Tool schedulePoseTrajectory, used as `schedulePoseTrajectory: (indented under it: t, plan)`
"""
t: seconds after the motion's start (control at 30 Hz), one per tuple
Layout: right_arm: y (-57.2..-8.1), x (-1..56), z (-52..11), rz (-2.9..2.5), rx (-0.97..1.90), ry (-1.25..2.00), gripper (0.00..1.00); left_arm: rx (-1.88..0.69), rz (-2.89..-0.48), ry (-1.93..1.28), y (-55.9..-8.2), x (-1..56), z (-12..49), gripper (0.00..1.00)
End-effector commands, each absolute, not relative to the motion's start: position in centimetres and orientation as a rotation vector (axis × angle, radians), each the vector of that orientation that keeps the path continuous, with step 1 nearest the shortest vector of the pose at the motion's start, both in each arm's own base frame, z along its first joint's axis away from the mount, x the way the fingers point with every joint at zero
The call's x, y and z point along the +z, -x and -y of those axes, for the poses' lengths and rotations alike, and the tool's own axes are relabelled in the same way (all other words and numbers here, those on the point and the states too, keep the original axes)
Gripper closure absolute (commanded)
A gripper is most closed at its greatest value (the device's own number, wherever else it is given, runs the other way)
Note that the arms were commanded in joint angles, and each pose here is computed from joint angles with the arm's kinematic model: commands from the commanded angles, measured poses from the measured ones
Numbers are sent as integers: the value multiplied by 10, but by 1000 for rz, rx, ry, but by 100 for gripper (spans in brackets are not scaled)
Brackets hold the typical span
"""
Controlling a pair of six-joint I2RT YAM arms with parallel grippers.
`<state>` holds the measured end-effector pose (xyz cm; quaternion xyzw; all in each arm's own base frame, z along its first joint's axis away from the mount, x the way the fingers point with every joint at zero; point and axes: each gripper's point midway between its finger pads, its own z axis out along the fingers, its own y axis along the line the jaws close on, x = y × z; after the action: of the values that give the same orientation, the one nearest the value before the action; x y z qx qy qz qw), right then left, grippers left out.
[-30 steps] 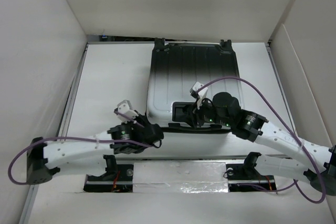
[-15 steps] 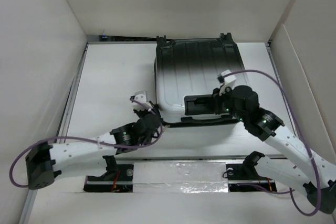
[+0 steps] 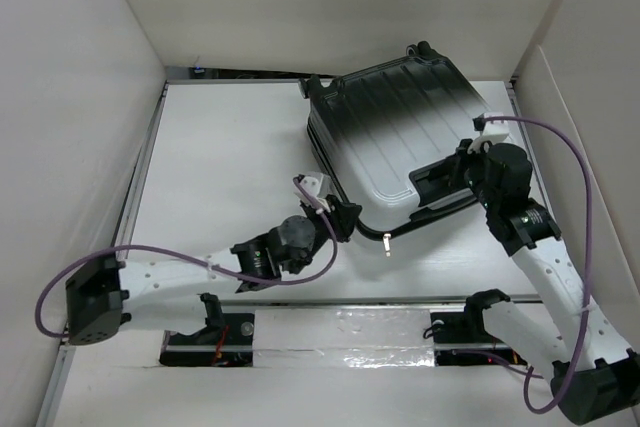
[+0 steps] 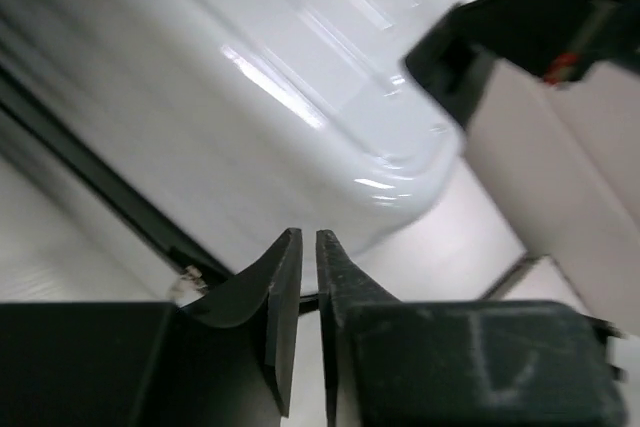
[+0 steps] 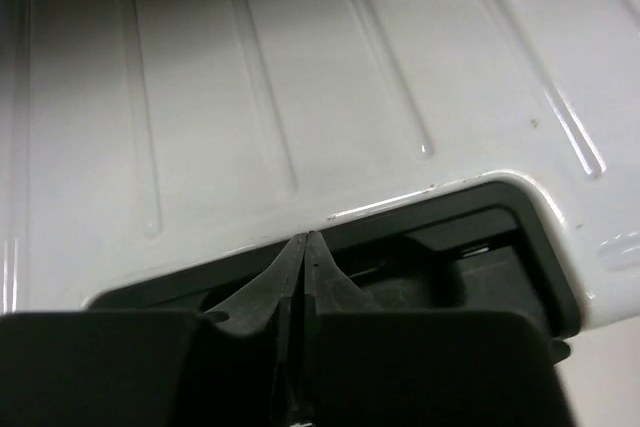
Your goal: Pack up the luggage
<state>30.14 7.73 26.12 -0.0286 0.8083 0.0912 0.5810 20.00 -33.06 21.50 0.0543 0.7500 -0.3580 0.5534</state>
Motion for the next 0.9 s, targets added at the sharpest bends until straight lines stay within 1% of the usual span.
schedulePoseTrajectory:
  t: [0.0, 0.07, 0.13, 0.2, 0.23, 0.27, 0.33, 0.37, 0.43, 0.47, 0.57, 0.73, 0.8, 0.83, 0.87]
  plan:
    - [-308, 289, -91, -1773, 295, 132, 100, -1006, -1705, -190, -170, 249, 338, 92]
    - [-308, 278, -93, -1811, 286, 174, 100, -1007, -1760, -253, -153, 231, 348, 100]
    - [-307, 270, -94, -1834, 286, 189, 100, -1028, -1836, -295, -138, 204, 364, 100]
    - [-304, 267, -95, -1835, 293, 197, 98, -1065, -1893, -339, -126, 180, 379, 90]
    - [-302, 270, -94, -1827, 291, 198, 96, -1081, -1910, -353, -122, 172, 382, 75]
    - [-299, 275, -92, -1810, 289, 199, 92, -1133, -1901, -361, -118, 175, 389, 69]
    - [-294, 279, -93, -1805, 282, 223, 86, -1142, -1918, -377, -116, 167, 399, 57]
    - [-292, 281, -93, -1804, 282, 235, 83, -1146, -1917, -381, -116, 166, 402, 49]
    - [-285, 282, -100, -1813, 293, 274, 81, -1127, -1931, -380, -118, 159, 409, 44]
    - [-283, 281, -102, -1815, 299, 283, 78, -1127, -1924, -373, -120, 160, 412, 42]
    - [-276, 274, -112, -1832, 324, 317, 77, -1084, -1931, -346, -128, 154, 418, 40]
    - [-265, 259, -130, -1872, 363, 373, 76, -992, -1939, -293, -143, 140, 421, 41]
    - [-260, 254, -139, -1880, 378, 404, 76, -978, -1924, -257, -149, 141, 422, 47]
    - [-257, 249, -140, -1898, 374, 408, 76, -967, -1915, -237, -153, 139, 423, 54]
    - [-256, 248, -138, -1902, 352, 396, 76, -961, -1912, -222, -155, 139, 423, 57]
